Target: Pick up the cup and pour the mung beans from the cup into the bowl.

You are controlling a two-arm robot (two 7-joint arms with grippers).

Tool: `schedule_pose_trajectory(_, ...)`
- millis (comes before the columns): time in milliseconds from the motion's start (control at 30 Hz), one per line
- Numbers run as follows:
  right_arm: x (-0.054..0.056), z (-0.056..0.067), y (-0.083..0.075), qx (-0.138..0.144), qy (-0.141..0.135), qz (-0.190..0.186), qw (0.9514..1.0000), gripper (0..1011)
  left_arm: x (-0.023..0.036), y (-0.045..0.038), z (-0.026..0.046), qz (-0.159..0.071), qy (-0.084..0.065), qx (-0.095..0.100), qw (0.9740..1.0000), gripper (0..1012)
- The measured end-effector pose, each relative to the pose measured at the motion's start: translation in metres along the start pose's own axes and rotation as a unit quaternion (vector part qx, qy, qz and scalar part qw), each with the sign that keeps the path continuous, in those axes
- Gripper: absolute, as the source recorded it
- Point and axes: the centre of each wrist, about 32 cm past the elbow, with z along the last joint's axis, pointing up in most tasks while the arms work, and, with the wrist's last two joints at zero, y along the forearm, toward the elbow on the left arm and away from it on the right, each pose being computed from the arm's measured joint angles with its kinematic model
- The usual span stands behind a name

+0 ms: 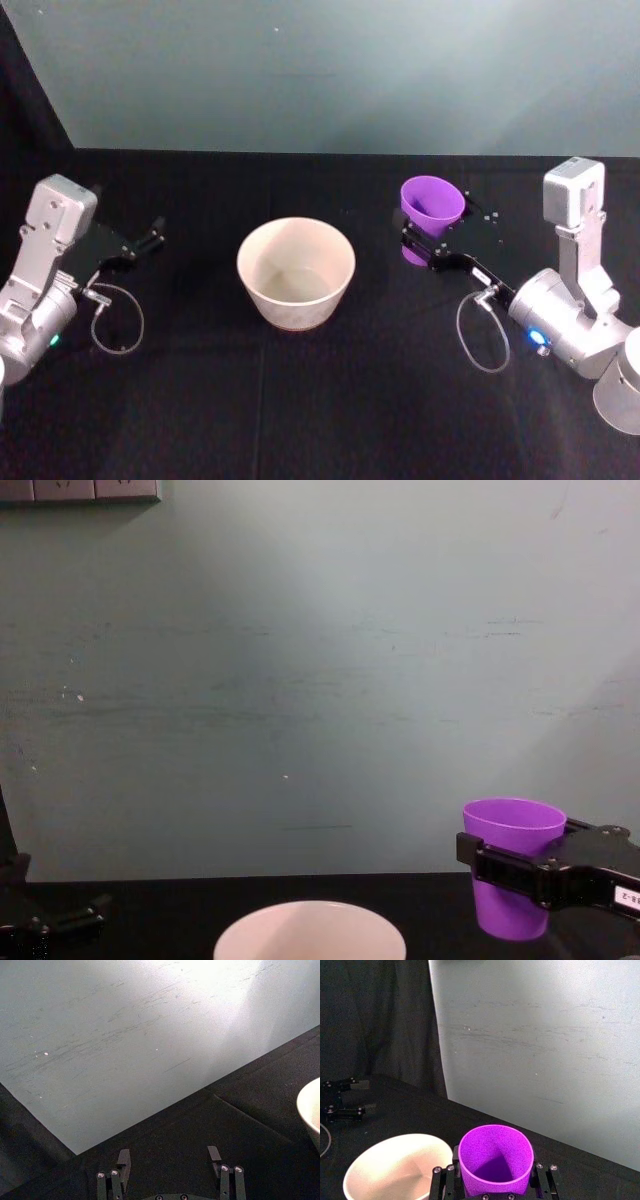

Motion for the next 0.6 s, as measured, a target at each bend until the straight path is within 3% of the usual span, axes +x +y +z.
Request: schedule_pose_trajectory(600,-0.0001,-0.0002,-0.0002,0.0,0.0,0.0,1.0,729,0.0,0.0,0.0,0.0,0.0,0.0,1.0,1000)
